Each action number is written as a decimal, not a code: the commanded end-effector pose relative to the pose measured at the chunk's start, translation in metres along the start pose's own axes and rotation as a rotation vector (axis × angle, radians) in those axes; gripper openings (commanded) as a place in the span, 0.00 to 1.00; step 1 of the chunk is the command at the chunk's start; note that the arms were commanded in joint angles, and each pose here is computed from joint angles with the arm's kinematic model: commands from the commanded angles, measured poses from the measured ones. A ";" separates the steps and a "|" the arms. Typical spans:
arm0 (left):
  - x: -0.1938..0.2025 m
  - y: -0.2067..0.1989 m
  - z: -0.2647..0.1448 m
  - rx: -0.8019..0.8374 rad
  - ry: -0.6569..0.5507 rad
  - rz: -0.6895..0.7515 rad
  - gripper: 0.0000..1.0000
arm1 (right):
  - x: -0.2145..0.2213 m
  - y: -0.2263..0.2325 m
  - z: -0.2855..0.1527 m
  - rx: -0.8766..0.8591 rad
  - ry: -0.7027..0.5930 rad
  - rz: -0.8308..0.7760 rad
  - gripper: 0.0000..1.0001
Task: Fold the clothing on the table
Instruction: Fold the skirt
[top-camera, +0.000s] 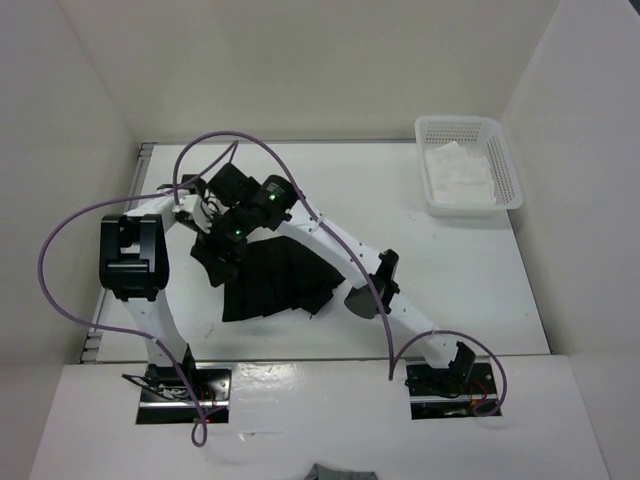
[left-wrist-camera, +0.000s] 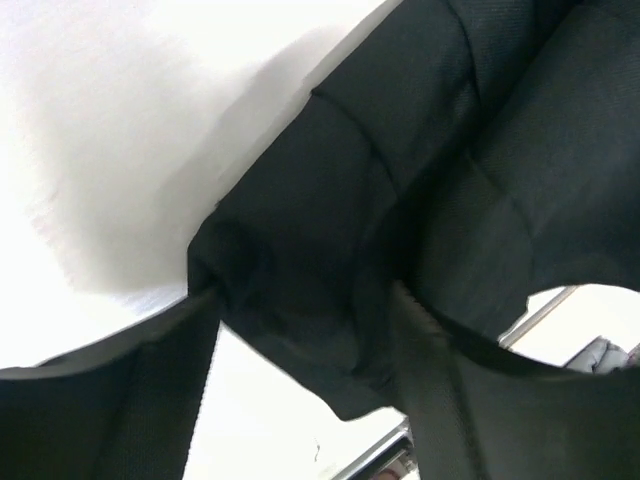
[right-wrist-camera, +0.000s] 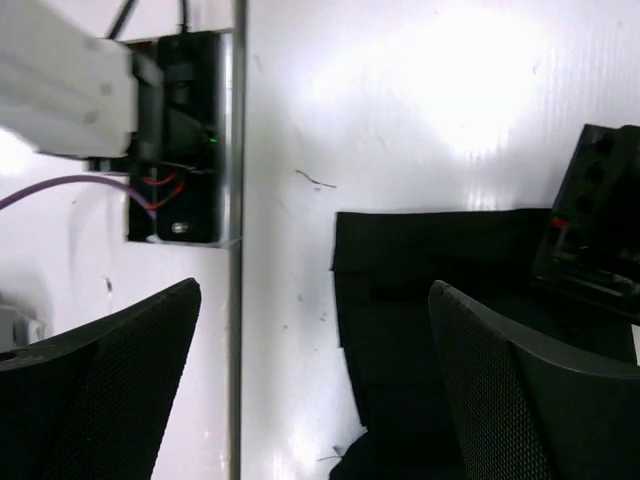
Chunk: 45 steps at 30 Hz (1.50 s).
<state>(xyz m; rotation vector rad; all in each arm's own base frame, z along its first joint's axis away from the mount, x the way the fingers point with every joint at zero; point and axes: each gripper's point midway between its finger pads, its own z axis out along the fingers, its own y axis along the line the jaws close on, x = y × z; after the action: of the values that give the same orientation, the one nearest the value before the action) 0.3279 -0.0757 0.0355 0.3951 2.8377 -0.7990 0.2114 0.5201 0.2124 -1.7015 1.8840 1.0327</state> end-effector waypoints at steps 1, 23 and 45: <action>-0.008 -0.012 -0.032 0.050 -0.082 0.016 0.77 | -0.061 0.050 -0.084 0.042 -0.176 -0.179 0.99; -0.008 -0.037 -0.241 -0.417 -0.711 -0.010 1.00 | 0.166 -0.093 -0.430 1.195 -0.499 0.519 0.99; 0.055 -0.051 -0.273 -0.658 -0.995 0.037 1.00 | 0.296 -0.010 -0.497 1.657 -0.591 0.617 0.99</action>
<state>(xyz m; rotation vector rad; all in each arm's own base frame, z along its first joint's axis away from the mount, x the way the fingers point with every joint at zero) 0.2361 0.0398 0.2714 -0.0968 1.9860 0.0190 0.2592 -0.0379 0.3058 0.1142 1.8496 -0.0805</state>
